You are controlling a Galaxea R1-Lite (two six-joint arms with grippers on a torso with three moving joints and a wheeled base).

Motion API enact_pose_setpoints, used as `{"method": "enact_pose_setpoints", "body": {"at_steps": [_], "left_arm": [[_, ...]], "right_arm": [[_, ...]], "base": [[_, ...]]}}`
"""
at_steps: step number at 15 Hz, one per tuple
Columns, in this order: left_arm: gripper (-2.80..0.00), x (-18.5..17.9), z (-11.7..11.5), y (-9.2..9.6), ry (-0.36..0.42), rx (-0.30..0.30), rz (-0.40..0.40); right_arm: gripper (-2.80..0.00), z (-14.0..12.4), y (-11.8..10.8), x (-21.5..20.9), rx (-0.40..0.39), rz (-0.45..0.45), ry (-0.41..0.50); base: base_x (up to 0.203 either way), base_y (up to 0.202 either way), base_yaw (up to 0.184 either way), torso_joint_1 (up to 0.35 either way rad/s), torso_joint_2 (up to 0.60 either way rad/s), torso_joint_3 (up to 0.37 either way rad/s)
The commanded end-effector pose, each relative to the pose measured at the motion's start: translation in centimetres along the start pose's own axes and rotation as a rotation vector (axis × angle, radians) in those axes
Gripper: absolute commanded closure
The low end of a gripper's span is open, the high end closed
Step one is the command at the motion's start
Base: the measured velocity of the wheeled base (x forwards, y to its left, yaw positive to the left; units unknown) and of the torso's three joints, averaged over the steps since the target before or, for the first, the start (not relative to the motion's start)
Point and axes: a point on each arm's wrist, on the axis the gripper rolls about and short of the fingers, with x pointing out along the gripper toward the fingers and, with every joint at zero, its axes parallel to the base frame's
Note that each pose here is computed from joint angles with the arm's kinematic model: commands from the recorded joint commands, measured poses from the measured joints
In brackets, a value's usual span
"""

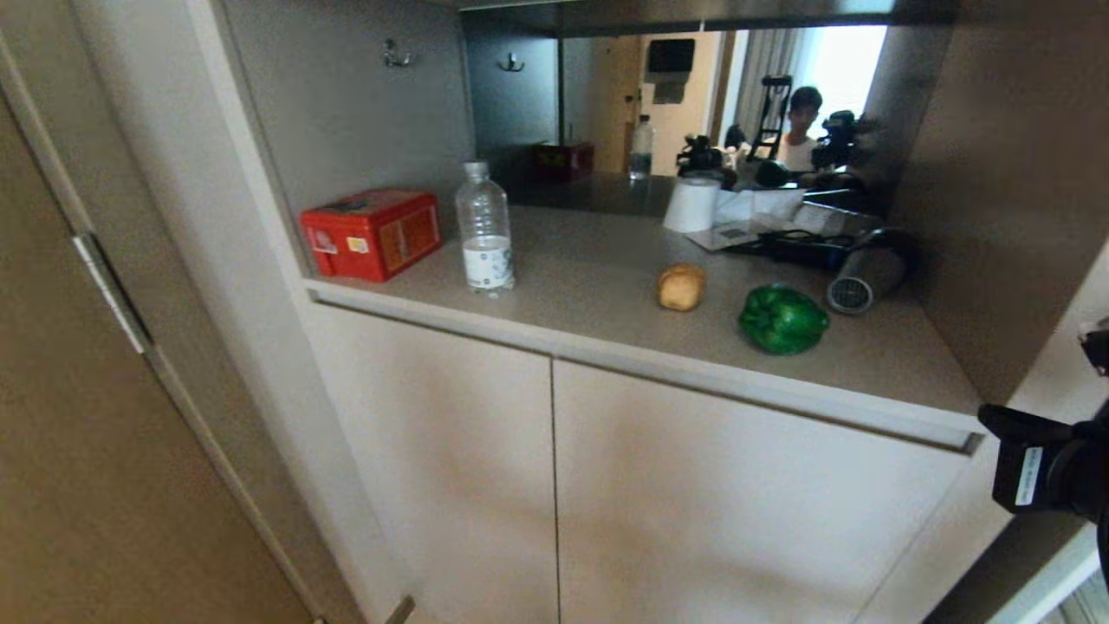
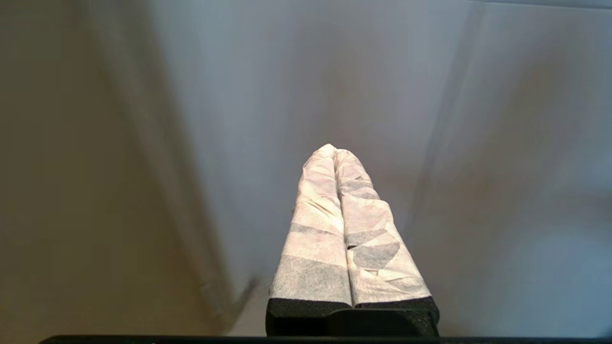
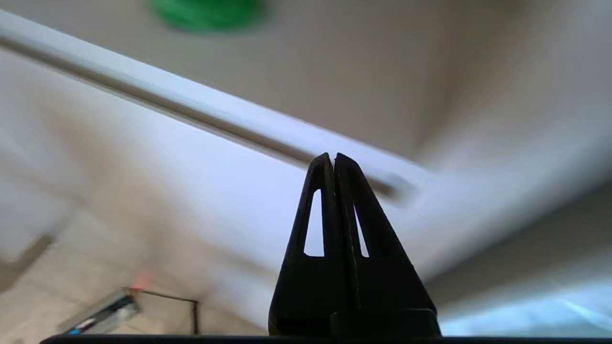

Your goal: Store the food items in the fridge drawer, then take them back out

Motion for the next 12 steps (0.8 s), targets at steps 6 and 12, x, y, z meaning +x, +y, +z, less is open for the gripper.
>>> {"method": "enact_pose_setpoints", "body": {"at_steps": [6,12], "left_arm": [[0.0,0.1,-0.3,0.0,0.008,0.0,0.001],[0.0,0.1,-0.3,0.0,0.008,0.0,0.001]], "right_arm": [[0.0,-1.9,-0.2,-0.8,-0.021,0.064,0.036],[0.0,-4.4,-0.4,-1.5,-0.04,0.11,0.098]], "base": [[-0.002,0.009,-0.172,0.004,0.0,0.004],[0.002,0.008,-0.173,0.002,0.0,0.004]]}}
